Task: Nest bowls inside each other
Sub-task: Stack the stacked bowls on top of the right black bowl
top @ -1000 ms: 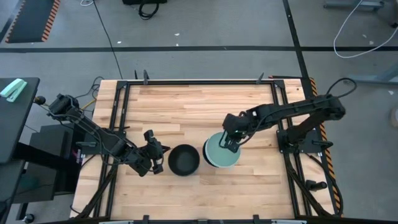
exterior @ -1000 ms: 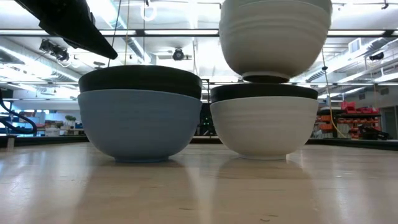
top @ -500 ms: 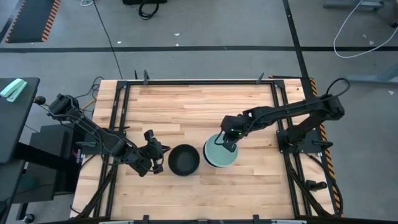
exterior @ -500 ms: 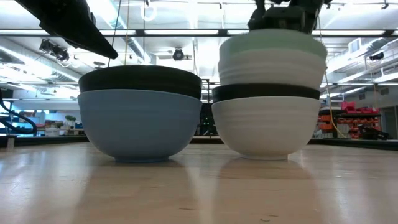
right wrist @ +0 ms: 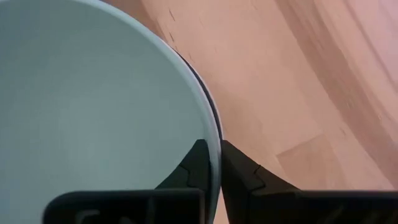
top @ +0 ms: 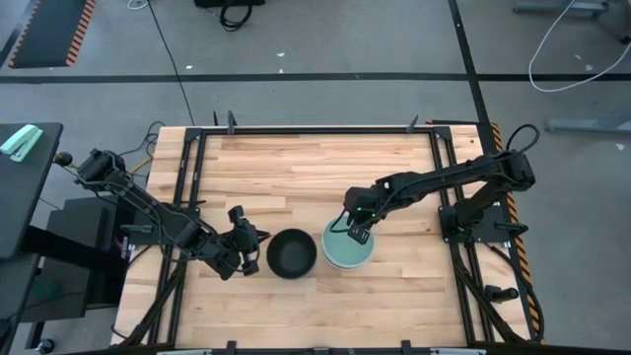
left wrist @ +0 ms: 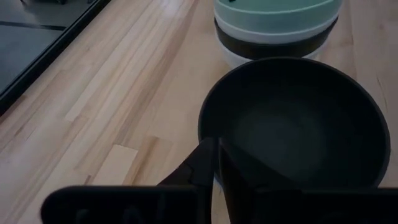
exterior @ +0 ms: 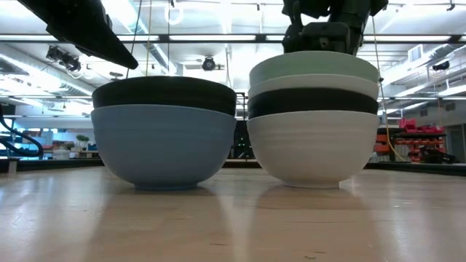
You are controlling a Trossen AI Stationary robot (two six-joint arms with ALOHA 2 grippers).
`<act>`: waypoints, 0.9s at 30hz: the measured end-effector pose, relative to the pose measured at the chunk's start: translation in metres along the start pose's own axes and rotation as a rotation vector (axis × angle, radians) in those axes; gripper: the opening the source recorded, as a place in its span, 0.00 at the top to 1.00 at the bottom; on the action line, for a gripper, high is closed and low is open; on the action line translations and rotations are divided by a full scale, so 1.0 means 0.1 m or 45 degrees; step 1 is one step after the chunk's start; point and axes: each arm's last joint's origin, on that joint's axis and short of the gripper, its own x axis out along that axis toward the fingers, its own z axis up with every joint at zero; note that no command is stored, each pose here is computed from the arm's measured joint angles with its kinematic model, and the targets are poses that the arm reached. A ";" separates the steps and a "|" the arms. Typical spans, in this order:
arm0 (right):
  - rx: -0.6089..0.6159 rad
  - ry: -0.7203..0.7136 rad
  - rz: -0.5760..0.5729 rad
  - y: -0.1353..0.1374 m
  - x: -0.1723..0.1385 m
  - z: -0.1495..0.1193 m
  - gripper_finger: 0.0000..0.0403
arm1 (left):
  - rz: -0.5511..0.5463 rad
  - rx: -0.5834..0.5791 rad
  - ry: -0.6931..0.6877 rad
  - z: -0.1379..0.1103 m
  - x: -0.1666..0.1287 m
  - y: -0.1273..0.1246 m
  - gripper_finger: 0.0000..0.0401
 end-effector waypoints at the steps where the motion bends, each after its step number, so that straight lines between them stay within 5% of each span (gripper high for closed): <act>1: -0.001 -0.020 0.001 0.00 -0.02 0.00 0.92 | 0.000 -0.001 0.000 0.00 0.00 0.00 0.91; 7: 0.034 -0.111 0.020 -0.01 -0.17 0.02 0.84 | 0.000 0.000 0.000 0.00 0.00 0.00 0.92; 27: 0.060 -0.089 0.024 -0.02 -0.20 -0.01 0.81 | 0.000 -0.001 -0.001 0.00 0.00 0.00 0.92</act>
